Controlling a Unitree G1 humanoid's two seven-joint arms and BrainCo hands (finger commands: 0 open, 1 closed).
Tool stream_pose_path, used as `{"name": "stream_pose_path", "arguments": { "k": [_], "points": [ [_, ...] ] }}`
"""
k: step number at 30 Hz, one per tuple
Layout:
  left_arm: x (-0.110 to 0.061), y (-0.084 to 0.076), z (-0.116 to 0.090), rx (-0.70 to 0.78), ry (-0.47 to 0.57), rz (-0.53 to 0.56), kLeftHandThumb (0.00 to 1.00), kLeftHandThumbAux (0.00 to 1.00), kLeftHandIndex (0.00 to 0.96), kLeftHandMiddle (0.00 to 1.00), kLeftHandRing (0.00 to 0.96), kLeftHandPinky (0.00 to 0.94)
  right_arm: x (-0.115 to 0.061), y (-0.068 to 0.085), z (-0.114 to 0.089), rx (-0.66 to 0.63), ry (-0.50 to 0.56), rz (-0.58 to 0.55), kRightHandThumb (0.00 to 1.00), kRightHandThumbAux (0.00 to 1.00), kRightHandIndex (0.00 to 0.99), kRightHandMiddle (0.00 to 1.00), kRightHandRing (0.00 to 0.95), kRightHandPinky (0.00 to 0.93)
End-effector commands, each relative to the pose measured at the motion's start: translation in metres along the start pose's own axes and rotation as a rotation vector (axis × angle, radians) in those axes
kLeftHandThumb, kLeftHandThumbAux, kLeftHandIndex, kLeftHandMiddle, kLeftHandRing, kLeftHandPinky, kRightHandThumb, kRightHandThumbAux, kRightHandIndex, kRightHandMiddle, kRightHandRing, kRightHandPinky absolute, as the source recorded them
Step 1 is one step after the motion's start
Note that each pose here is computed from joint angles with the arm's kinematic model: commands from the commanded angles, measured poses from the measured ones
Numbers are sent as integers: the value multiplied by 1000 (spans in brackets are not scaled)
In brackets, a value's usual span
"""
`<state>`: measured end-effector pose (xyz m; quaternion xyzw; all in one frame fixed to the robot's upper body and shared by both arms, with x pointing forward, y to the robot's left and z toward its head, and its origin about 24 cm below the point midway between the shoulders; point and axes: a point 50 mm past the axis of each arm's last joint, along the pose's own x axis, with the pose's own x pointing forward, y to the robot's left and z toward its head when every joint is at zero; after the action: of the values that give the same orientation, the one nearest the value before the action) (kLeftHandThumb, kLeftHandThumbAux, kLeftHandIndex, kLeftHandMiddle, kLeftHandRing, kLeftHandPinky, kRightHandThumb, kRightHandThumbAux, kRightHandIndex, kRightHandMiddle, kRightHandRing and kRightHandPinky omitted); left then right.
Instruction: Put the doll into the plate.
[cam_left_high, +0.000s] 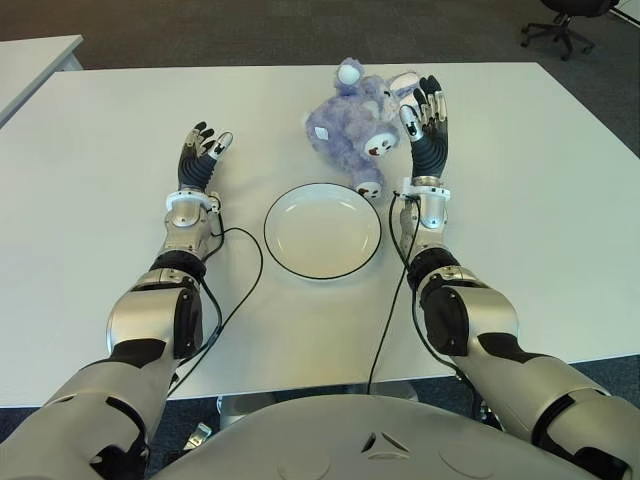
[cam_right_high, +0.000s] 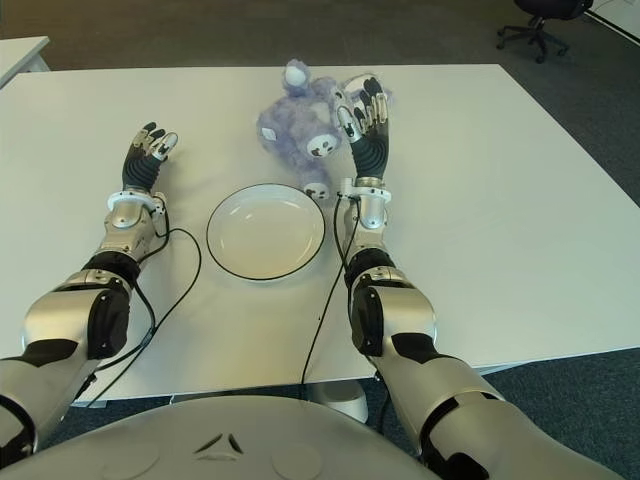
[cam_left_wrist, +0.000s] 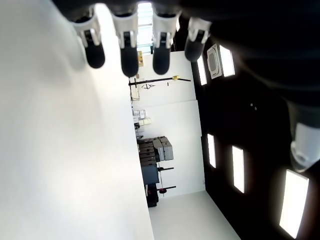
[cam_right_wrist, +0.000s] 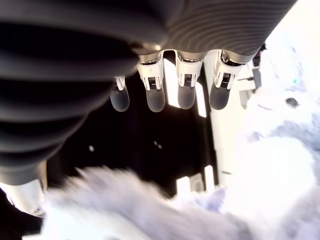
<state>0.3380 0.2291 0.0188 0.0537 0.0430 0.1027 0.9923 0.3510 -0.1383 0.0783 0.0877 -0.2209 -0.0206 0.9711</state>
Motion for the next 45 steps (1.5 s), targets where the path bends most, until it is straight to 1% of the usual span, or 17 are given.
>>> {"name": "stream_pose_path", "arguments": {
  "k": [1, 9, 16, 20, 23, 25, 29, 32, 36, 37, 41, 45],
  "points": [
    [-27, -2, -49, -2, 193, -1, 0, 486, 6, 133, 129, 114, -59, -15, -41, 48, 197, -93, 230, 562, 0, 0, 0, 1],
    [-27, -2, -49, -7, 196, -1, 0, 487, 8, 139, 135, 104, -60, -16, -41, 75, 190, -105, 212, 548, 0, 0, 0, 11],
    [-27, -1, -49, -12, 197, 2, 0, 489, 8, 150, 146, 111, -61, -19, -40, 120, 181, -119, 170, 522, 0, 0, 0, 18],
    [-27, 0, -49, -9, 195, 3, 0, 485, 10, 144, 136, 94, -62, -19, -41, 136, 180, -129, 134, 503, 0, 1, 0, 17],
    [-28, 0, -49, -7, 193, 2, 0, 482, 2, 142, 137, 111, -63, -21, -41, 137, 174, -131, 98, 479, 0, 3, 0, 18],
    [-28, 0, -49, -7, 193, 0, 0, 482, 1, 142, 140, 125, -63, -21, -40, 136, 167, -128, 93, 473, 0, 4, 0, 18],
    [-28, -1, -50, -8, 193, -1, 0, 477, 0, 139, 137, 99, -64, -22, -39, 139, 158, -123, 83, 453, 0, 6, 0, 17],
    [-28, -1, -50, -9, 195, -2, 0, 475, 0, 136, 131, 94, -64, -22, -39, 141, 152, -120, 91, 450, 0, 5, 0, 17],
    [-28, -2, -50, -10, 197, -2, 0, 474, 0, 129, 122, 91, -64, -22, -38, 135, 141, -108, 129, 466, 0, 0, 0, 16],
    [-28, -2, -50, -10, 197, -2, 0, 474, 0, 125, 120, 97, -64, -21, -38, 114, 150, -94, 155, 479, 0, 0, 0, 10],
    [-28, -3, -50, -11, 198, -2, 0, 476, 0, 123, 123, 127, -67, -21, -41, 46, 186, -63, 200, 502, 0, 0, 0, 0],
    [-29, -3, -51, -19, 200, -3, 0, 482, 0, 131, 133, 122, -72, -21, -44, 1, 213, -39, 246, 521, 0, 0, 0, 0]
  ]
}}
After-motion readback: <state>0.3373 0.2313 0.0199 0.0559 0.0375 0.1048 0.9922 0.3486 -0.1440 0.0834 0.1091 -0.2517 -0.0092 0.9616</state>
